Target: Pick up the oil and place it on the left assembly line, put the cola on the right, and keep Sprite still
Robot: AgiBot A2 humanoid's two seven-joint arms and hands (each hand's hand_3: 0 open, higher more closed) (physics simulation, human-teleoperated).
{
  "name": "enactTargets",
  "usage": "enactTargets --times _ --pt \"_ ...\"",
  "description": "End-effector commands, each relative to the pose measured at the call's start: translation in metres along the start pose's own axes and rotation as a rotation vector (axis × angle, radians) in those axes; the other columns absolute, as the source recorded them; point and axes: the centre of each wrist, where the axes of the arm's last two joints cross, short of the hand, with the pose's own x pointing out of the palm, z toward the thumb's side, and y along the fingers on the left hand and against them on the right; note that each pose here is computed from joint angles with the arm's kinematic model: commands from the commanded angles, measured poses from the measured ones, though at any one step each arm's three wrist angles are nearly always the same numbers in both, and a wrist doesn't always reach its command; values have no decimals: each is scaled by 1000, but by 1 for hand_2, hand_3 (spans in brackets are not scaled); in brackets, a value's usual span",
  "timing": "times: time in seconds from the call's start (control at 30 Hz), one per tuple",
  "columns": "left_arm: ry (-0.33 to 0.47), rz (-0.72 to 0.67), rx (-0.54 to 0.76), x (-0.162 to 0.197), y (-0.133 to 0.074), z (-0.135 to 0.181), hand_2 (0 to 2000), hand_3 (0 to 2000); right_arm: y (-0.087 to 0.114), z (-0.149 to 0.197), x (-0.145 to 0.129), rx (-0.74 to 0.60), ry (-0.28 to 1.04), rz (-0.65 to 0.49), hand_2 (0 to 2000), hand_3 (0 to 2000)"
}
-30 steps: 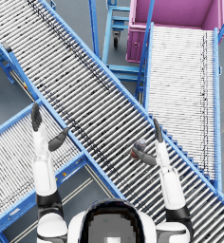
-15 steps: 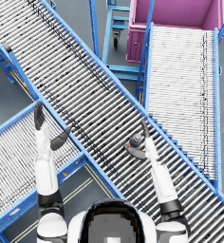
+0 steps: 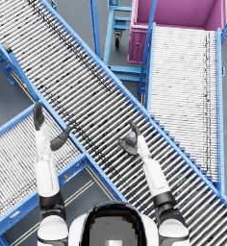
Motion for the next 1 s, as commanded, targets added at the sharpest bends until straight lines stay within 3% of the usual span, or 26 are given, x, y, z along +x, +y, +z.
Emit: enactTargets --times 0.03,0.1,0.13,0.2,0.33,0.37,0.47,0.53,0.6,0.8,1.0 --pt "1 4 22 -1 5 5 0 0 -14 -5 -6 47 -19 -38 2000 1307" --pt "-1 2 19 0 4 4 0 0 -18 -20 -6 109 -17 -65 2000 1960" --pt "-2 3 4 0 1 1 0 0 -19 -23 -5 122 -12 -69 2000 2000" --pt "-3 5 7 0 1 1 0 0 -22 -39 -5 188 -5 -63 2000 2000" --pt "-3 15 14 -2 0 3 0 0 -25 -51 3 250 43 61 2000 2000" --pt "0 25 39 -5 4 9 0 0 -24 -37 -2 187 30 63 2000 2000" --pt "-4 15 46 -2 5 11 0 0 -8 99 -38 -345 -121 -142 2000 2000" --pt "-6 8 46 0 5 11 0 0 3 145 -52 -517 -113 -100 2000 2000" --pt "-9 1 47 2 6 11 0 0 11 169 -60 -610 -98 -86 2000 2000" --pt "-14 2 37 3 3 8 0 0 20 191 -116 -686 -141 -238 2000 2000" --pt "-17 -5 58 5 8 13 0 0 9 181 -171 -611 -250 -384 2000 2000"
